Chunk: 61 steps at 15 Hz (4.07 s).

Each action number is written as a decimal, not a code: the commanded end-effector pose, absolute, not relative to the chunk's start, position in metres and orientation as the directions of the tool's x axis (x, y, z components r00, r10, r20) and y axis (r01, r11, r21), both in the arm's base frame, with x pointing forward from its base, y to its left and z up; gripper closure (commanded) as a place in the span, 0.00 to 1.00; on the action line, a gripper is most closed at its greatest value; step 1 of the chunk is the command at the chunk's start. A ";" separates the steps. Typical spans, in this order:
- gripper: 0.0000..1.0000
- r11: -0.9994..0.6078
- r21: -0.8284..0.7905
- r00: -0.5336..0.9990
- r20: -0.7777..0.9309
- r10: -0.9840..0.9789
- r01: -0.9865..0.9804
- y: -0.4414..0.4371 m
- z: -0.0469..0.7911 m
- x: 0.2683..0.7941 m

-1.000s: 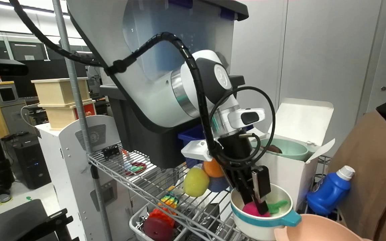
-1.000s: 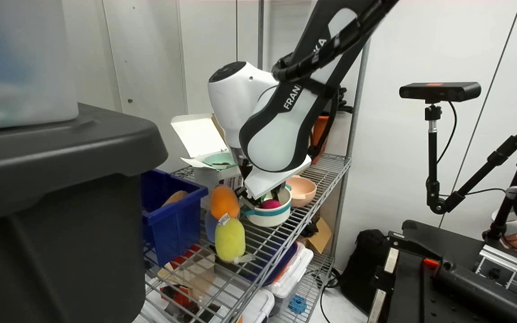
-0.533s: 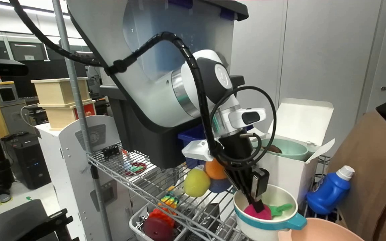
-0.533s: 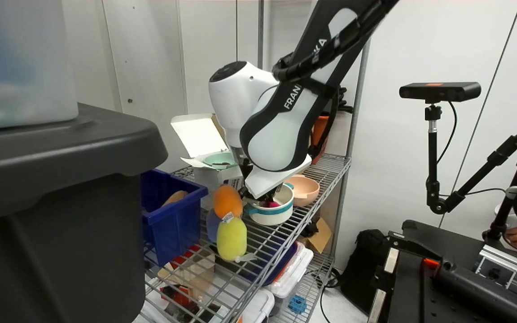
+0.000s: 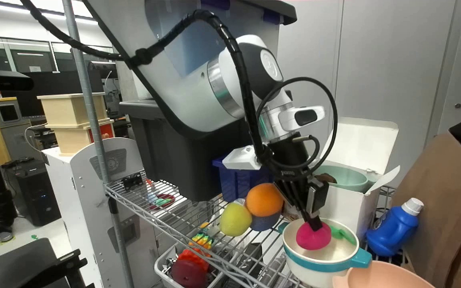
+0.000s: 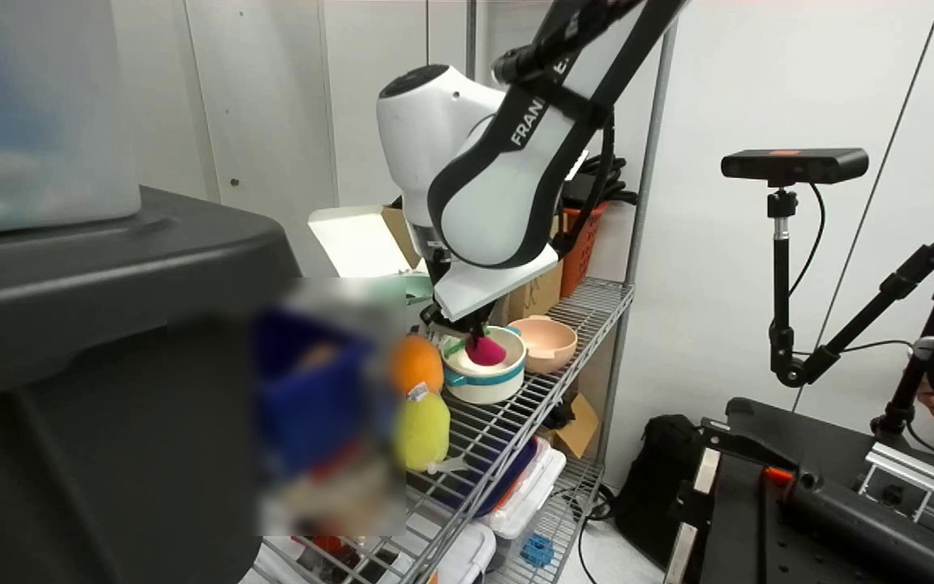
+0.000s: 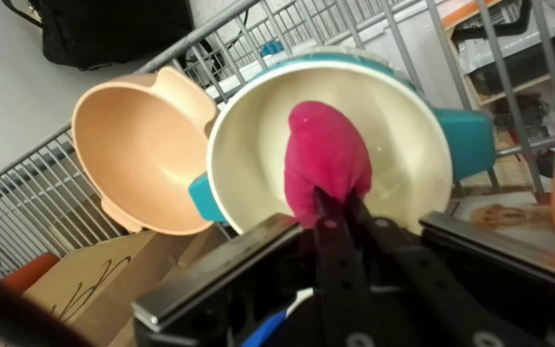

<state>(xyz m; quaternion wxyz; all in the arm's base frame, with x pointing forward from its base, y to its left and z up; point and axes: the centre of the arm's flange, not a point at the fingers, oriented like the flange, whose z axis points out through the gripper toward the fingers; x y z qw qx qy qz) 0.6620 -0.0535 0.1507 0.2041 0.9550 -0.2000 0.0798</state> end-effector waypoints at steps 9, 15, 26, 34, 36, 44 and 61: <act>0.99 -0.835 0.277 0.868 0.300 -0.396 -0.477 -0.099 0.239 0.654; 0.99 -0.803 0.306 0.853 0.292 -0.433 -0.512 -0.143 0.226 0.641; 0.68 -0.762 0.354 0.838 0.287 -0.464 -0.543 -0.170 0.190 0.643; 0.12 -0.771 0.334 0.835 0.310 -0.454 -0.543 -0.159 0.215 0.649; 0.01 -0.779 0.322 0.837 0.316 -0.447 -0.537 -0.154 0.230 0.645; 0.00 -0.844 0.282 0.866 0.361 -0.346 -0.455 -0.107 0.327 0.582; 0.00 -0.972 0.200 0.967 0.245 -0.073 -0.125 -0.004 0.397 0.410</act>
